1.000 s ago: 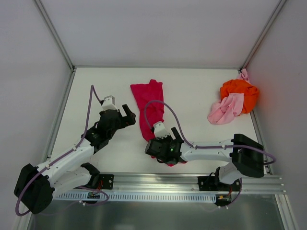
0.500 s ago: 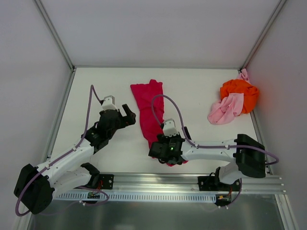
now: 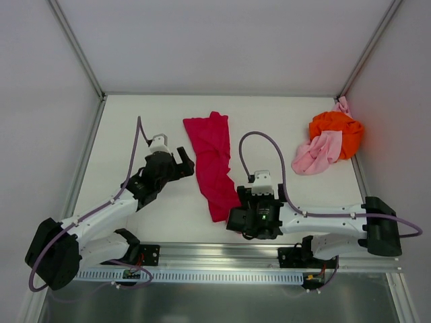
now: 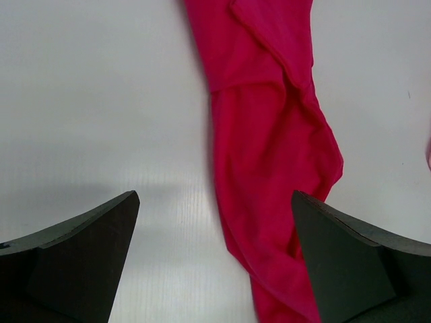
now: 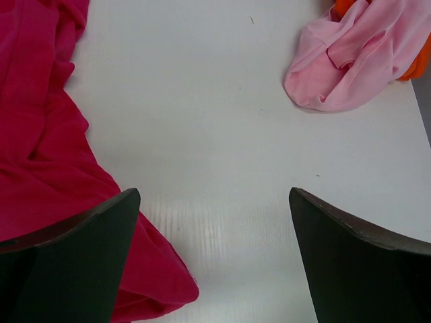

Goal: Fold and stack the t-shirts
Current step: Rotate the tshirt 90 degrees

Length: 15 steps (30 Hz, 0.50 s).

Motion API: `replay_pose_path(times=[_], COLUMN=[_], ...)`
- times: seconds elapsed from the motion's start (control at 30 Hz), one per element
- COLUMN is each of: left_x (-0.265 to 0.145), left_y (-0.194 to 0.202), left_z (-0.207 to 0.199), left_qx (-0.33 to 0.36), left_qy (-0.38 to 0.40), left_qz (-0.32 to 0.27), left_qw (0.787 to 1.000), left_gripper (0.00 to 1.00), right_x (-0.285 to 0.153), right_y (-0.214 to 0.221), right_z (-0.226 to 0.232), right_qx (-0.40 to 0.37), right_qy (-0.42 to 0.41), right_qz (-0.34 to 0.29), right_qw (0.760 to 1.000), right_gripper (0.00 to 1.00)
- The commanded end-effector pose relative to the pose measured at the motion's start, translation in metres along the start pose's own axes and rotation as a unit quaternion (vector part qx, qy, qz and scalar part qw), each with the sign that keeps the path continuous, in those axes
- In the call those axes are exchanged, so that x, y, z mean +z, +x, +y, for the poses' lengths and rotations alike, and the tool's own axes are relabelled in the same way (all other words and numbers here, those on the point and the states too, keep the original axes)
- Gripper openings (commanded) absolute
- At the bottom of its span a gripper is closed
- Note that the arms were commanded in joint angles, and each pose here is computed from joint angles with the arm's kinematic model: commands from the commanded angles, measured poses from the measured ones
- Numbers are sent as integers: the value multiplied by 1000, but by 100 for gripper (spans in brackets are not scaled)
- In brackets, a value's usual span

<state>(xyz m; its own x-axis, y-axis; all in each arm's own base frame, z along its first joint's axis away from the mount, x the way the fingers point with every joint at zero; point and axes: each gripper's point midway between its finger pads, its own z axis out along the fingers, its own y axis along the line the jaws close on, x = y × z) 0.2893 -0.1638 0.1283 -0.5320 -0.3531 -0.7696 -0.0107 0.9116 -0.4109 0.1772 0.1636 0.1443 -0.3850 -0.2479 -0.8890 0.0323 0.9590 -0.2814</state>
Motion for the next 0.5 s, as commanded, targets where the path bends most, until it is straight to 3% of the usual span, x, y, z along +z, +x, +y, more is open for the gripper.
replay_pose_path(times=[0.0,0.3,0.4,0.47], left_x=[1,-19,-23,-27], left_y=[-16,-26,-28,-31], left_z=[-22,-20,-13,-9], left_qx=[-4,-17,-16,-21], left_qy=[34,47,32,28], left_qz=[-18,-41,-47,-56], left_qw=[999,998,998,998], left_gripper=[99,99,99,99], right_x=[5,23,29,31], right_y=[-13,3,22,34], right_z=[2,38,58,72], right_qx=[21,-127,-163,-143], right_qy=[5,81,57,22], right_qz=[-21,62,99,124], right_qw=[1000,987,980,982], right_gripper=[100,100,100,100])
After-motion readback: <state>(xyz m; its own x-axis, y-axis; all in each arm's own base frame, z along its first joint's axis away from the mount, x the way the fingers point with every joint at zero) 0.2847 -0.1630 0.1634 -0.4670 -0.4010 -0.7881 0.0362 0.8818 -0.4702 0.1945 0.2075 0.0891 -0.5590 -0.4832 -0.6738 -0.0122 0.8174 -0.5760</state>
